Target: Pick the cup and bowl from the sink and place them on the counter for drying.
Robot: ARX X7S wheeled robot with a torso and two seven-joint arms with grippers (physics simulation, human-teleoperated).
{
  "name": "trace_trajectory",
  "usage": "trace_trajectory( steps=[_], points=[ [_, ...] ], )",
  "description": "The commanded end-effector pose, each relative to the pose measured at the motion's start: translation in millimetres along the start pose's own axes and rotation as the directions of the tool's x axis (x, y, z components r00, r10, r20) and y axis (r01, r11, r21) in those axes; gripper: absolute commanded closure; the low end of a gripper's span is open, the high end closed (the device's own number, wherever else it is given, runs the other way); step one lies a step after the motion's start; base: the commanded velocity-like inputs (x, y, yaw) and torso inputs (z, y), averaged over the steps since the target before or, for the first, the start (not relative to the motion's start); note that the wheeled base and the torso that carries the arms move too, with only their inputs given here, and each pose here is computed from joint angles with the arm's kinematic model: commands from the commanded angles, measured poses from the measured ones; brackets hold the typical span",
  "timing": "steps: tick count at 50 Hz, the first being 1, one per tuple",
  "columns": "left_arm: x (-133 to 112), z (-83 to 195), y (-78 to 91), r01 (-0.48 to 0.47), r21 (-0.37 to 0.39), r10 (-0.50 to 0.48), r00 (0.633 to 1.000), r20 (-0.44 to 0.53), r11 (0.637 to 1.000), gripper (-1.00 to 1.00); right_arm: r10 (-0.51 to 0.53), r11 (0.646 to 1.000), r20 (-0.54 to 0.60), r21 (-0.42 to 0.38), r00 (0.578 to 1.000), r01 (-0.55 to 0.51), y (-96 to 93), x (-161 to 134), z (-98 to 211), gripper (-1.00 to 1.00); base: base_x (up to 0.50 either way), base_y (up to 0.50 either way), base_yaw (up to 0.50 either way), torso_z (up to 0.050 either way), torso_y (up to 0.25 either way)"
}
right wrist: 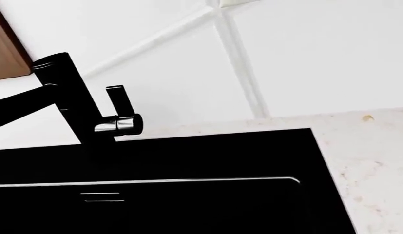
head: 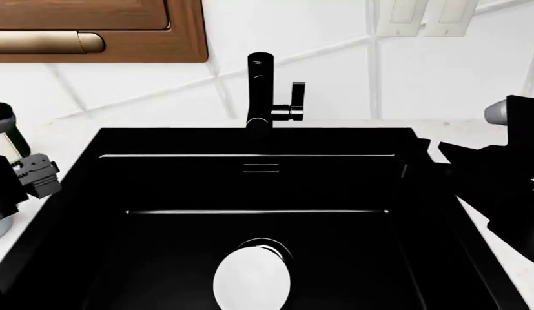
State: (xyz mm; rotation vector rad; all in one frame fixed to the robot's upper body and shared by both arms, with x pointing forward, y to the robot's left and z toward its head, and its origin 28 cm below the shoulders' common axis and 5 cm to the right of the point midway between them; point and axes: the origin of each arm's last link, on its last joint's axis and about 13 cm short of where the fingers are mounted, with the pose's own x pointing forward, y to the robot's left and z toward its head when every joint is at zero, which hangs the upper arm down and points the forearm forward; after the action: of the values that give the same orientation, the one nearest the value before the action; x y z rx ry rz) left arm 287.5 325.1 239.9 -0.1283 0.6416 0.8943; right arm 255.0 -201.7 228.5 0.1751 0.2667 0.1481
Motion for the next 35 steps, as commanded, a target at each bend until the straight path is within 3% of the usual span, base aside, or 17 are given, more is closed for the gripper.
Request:
trace_trajectory(
  steps=[1, 5, 10, 20, 21, 22, 23, 24, 25, 28, 30, 31, 32, 35],
  points=[
    [-16, 3, 11.6, 0.113, 0.045, -0.116, 0.992, 0.05, 0.993, -1.0, 0.004, 1.0, 0.005, 0.004, 1.0, -0.004, 0.5, 1, 3, -1.0, 0.0, 0.0, 0.0, 0.0, 0.0],
    [-23, 7, 15.7, 0.16, 0.056, -0.164, 0.983, 0.081, 0.986, -1.0, 0.011, 1.0, -0.016, 0.005, 1.0, -0.011, 0.8, 0, 0, -1.0, 0.0, 0.0, 0.0, 0.0, 0.0],
    [-38, 5, 22.4, 0.265, 0.161, -0.284, 0.952, 0.111, 0.951, -1.0, 0.033, 0.999, -0.025, 0.002, 0.999, -0.033, 2.4, 1, 0, -1.0, 0.0, 0.0, 0.0, 0.0, 0.0],
    [-59, 3, 34.0, 0.298, 0.154, -0.319, 0.939, 0.13, 0.942, -1.0, 0.038, 0.999, -0.026, -0.003, 0.999, -0.038, 4.4, 1, 3, -1.0, 0.0, 0.0, 0.0, 0.0, 0.0],
    [-61, 4, 33.7, 0.329, 0.146, -0.348, 0.928, 0.133, 0.933, -1.0, 0.045, 0.999, -0.02, 0.005, 0.999, -0.045, 4.8, 1, 3, -1.0, 0.0, 0.0, 0.0, 0.0, 0.0],
    [-63, 5, 32.7, 0.334, 0.226, -0.382, 0.897, 0.223, 0.915, -1.0, 0.05, 0.999, -0.024, -0.004, 0.998, -0.05, 6.1, 2, 4, -1.0, 0.0, 0.0, 0.0, 0.0, 0.0],
    [-64, 6, 31.8, 0.34, 0.243, -0.394, 0.89, 0.229, 0.909, -1.0, 0.054, 0.999, -0.022, -0.003, 0.998, -0.054, 6.6, 2, 5, -1.0, 0.0, 0.0, 0.0, 0.0, 0.0],
    [-65, 6, 31.6, 0.428, 0.195, -0.457, 0.878, 0.14, 0.882, -1.0, 0.053, 0.999, -0.024, -0.007, 0.998, -0.053, 7.5, 2, 6, -1.0, 0.0, 0.0, 0.0, 0.0, 0.0],
    [-67, 6, 30.0, 0.426, 0.261, -0.478, 0.858, 0.187, 0.866, -1.0, 0.056, 0.998, -0.025, -0.009, 0.998, -0.056, 8.0, 2, 7, -1.0, 0.0, 0.0, 0.0, 0.0, 0.0],
    [-70, 4, 26.7, 0.496, 0.343, -0.582, 0.783, 0.219, 0.797, -1.0, 0.069, 0.997, -0.037, -0.022, 0.997, -0.07, 9.3, 3, 9, -1.0, 0.0, 0.0, 0.0, 0.0, 0.0],
    [-72, 2, 23.8, 0.531, 0.358, -0.621, 0.753, 0.216, 0.768, -1.0, 0.08, 0.996, -0.035, -0.039, 0.996, -0.081, 11.2, 3, 10, -1.0, 0.0, 0.0, 0.0, 0.0, 0.0],
    [-71, -1, 22.4, 0.541, 0.346, -0.622, 0.759, 0.191, 0.766, -1.0, 0.084, 0.995, -0.041, -0.043, 0.996, -0.086, 12.1, 4, 10, -1.0, 0.0, 0.0, 0.0, 0.0, 0.0],
    [-71, -5, 23.5, 0.563, 0.367, -0.653, 0.733, 0.191, 0.74, -1.0, 0.093, 0.993, -0.063, -0.061, 0.994, -0.097, 13.1, 4, 10, -1.0, 0.0, 0.0, 0.0, 0.0, 0.0],
    [-71, -7, 21.8, 0.542, 0.397, -0.649, 0.73, 0.214, 0.741, -1.0, 0.09, 0.992, -0.071, -0.081, 0.993, -0.095, 14.0, 7, 11, -1.0, 0.0, 0.0, 0.0, 0.0, 0.0]
  ],
)
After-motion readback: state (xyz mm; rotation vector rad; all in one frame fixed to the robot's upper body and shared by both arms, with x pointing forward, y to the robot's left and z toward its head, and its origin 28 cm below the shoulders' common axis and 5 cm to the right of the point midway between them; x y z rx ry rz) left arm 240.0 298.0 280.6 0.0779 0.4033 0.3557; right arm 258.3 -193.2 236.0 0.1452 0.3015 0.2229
